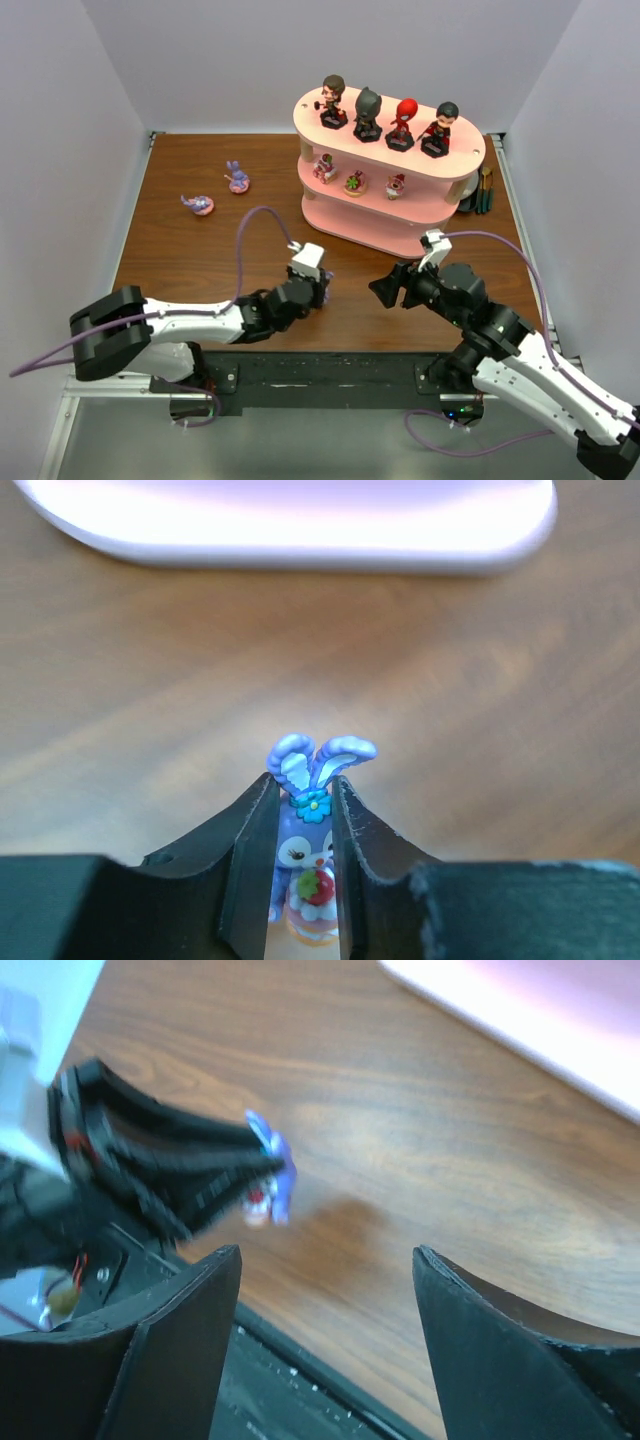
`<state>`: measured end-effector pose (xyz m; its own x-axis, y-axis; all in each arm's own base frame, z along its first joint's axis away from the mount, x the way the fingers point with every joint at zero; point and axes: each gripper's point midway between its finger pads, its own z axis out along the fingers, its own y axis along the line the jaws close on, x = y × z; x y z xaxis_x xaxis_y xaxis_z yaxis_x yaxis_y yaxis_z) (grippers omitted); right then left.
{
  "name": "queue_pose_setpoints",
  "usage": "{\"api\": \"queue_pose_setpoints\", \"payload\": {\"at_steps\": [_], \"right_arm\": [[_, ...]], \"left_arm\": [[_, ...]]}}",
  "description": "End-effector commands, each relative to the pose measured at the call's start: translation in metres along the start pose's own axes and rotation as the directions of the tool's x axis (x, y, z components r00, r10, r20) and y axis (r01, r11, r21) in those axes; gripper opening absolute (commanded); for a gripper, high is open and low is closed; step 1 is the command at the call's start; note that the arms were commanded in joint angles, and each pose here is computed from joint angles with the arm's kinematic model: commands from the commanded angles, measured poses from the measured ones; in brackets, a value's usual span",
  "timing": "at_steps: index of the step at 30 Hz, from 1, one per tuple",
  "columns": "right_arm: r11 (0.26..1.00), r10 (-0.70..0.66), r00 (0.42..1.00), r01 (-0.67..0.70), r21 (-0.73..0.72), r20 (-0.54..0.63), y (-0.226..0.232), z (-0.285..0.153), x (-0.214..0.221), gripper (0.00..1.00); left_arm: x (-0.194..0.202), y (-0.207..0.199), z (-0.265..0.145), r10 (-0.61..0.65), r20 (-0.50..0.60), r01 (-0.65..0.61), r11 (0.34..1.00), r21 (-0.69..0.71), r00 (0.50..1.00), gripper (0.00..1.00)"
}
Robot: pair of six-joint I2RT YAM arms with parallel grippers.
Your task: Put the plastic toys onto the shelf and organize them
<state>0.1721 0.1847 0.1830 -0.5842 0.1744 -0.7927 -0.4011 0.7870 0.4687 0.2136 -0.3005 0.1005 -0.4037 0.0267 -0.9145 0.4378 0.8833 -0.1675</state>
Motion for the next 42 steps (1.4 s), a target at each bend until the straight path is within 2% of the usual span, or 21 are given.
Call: {"api": "queue_pose_setpoints", "payload": {"at_steps": [1,9,14,17,22,23,42], "right_arm": [[0.998,-0.022,0.995,0.016,0.057,0.100,-0.010,-0.011,-0.020,0.75],[0.997,-0.053,0.987,0.043,0.067,0.151,-0.019,-0.016,-0.020,0.78],[0.992,-0.097,0.982,0.082,0.094,0.162,-0.025,-0.019,-0.022,0.79],[0.989,-0.120,0.979,0.103,0.107,0.164,-0.028,-0.021,-0.022,0.79],[0.979,-0.167,0.974,0.145,0.146,0.151,-0.035,-0.023,-0.023,0.81],[0.977,-0.174,0.973,0.151,0.151,0.151,-0.036,-0.024,-0.023,0.81],[0.961,-0.233,0.964,0.208,0.184,0.128,-0.042,-0.024,-0.024,0.82]], "left_arm": [[-0.088,0.019,0.006,-0.108,0.322,0.088,0.993,0.076,0.940,0.00],[-0.147,0.064,0.033,-0.089,0.545,0.025,0.992,0.123,0.834,0.00],[-0.165,0.072,0.054,-0.106,0.613,-0.033,0.977,0.212,0.783,0.00],[-0.169,0.068,0.070,-0.119,0.634,-0.072,0.961,0.268,0.764,0.00],[-0.173,0.060,0.090,-0.083,0.654,-0.143,0.948,0.284,0.752,0.00],[-0.181,0.061,0.090,-0.087,0.676,-0.150,0.947,0.285,0.732,0.00],[-0.194,0.080,0.113,-0.160,0.751,-0.155,0.931,0.331,0.640,0.00]]}}
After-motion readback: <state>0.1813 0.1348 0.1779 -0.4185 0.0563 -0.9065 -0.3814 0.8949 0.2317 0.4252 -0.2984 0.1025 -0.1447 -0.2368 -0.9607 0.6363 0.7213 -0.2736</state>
